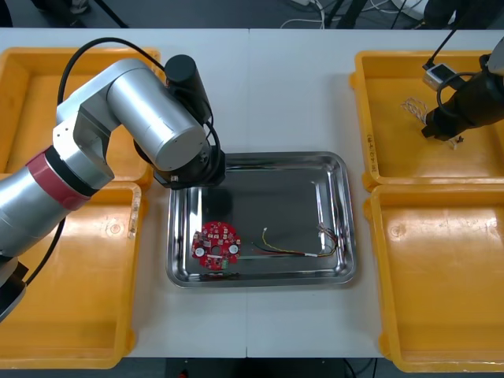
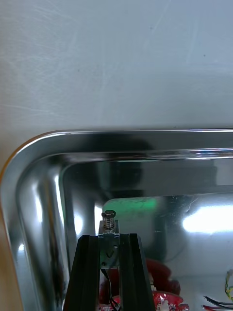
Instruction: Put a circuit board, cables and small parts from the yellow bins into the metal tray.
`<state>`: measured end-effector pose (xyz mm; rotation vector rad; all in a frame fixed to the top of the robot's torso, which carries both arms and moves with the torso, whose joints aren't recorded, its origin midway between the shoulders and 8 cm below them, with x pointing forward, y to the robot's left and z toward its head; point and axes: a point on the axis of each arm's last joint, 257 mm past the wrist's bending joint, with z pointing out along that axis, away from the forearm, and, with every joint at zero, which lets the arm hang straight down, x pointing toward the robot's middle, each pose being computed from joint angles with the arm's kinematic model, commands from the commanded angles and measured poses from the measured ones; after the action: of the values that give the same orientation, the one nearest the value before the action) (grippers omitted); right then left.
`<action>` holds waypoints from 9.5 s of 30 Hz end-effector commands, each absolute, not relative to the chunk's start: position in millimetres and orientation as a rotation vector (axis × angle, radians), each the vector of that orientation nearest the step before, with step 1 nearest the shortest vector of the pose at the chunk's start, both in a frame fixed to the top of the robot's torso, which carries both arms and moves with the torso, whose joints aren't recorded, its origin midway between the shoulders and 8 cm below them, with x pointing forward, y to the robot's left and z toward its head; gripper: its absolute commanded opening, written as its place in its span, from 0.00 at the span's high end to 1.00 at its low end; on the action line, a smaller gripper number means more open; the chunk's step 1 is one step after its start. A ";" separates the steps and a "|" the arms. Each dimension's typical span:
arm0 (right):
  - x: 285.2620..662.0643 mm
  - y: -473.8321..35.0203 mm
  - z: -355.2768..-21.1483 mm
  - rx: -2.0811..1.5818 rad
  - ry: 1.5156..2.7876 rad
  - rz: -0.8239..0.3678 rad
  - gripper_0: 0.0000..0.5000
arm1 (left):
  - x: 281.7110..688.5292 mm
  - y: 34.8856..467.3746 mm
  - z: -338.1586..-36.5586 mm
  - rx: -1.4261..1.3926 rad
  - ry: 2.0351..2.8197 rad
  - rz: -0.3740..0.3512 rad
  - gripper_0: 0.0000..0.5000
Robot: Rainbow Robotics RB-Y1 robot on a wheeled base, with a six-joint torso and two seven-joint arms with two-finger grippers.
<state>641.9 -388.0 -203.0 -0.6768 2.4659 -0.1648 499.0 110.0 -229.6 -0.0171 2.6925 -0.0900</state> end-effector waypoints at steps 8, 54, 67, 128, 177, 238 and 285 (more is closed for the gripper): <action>646.7 -377.1 -204.2 -0.612 2.451 -0.111 0.00 | 489.2 86.2 -255.0 0.008 2.714 -0.137 1.00; 629.3 -368.7 -122.2 -0.680 2.441 -0.085 1.00 | 505.9 97.3 -140.3 -0.061 2.697 -0.155 0.00; 581.9 -360.4 -96.4 -0.581 2.541 -0.054 1.00 | 523.4 161.7 -80.5 -0.082 2.697 -0.089 0.00; 524.0 -212.8 25.6 -0.621 2.206 0.045 1.00 | 647.0 346.5 -127.0 0.014 2.550 0.081 0.00; 417.2 -113.9 -157.3 -1.083 2.338 -0.106 1.00 | 648.3 362.5 -202.5 0.024 2.534 0.100 0.00; 510.6 -68.1 -227.4 -1.137 2.282 -0.163 1.00 | 611.1 372.8 -115.4 0.015 2.597 0.102 1.00; 487.9 -148.3 -74.8 -0.827 2.389 0.041 0.00 | 508.1 153.2 -86.5 0.027 2.583 -0.035 1.00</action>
<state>477.3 -124.6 -119.7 -0.9554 2.4361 0.0655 521.2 182.5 -75.1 -0.0148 2.5728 -0.0186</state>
